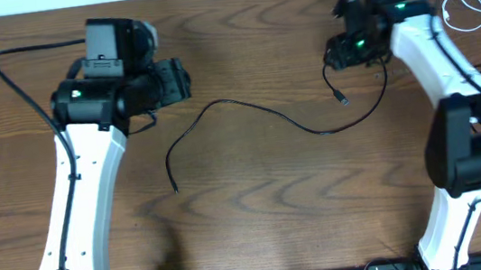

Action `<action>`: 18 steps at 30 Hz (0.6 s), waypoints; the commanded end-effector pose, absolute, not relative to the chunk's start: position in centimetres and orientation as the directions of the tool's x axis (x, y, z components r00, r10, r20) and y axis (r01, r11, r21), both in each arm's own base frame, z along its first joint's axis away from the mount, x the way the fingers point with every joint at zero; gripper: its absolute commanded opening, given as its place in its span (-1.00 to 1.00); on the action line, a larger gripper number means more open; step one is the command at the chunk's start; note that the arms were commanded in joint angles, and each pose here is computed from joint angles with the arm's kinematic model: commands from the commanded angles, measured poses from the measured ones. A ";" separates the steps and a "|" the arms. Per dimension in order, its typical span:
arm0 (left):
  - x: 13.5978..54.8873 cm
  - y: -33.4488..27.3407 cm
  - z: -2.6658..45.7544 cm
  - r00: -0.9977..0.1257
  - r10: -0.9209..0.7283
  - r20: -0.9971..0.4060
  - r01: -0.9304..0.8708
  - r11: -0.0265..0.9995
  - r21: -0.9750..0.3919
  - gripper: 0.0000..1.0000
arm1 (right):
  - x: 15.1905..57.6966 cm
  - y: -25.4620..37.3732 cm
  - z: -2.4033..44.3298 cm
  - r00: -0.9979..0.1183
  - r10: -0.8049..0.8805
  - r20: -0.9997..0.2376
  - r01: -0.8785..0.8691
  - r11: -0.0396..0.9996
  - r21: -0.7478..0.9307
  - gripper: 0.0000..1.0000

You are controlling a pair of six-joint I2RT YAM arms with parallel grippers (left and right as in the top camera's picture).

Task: Untangle cables

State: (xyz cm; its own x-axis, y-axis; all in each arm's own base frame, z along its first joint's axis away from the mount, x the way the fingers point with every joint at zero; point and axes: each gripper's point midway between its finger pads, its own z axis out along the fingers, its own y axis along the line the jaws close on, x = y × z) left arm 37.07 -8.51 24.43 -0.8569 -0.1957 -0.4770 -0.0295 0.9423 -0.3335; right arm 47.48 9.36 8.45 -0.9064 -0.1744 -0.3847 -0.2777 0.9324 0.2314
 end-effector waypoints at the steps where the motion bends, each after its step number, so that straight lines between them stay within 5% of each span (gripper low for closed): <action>1: 37.3 -7.3 24.5 -0.854 -0.220 -0.472 -0.055 0.939 -0.339 0.27 | 46.4 10.1 5.0 -0.909 -0.290 -0.299 -0.337 0.933 0.121 0.09; 18: 37.2 -7.3 24.5 -0.856 -0.216 -0.471 -0.049 0.939 -0.341 0.27 | 41.9 9.5 -0.8 -0.928 -0.362 -0.087 -0.370 0.921 0.117 -0.09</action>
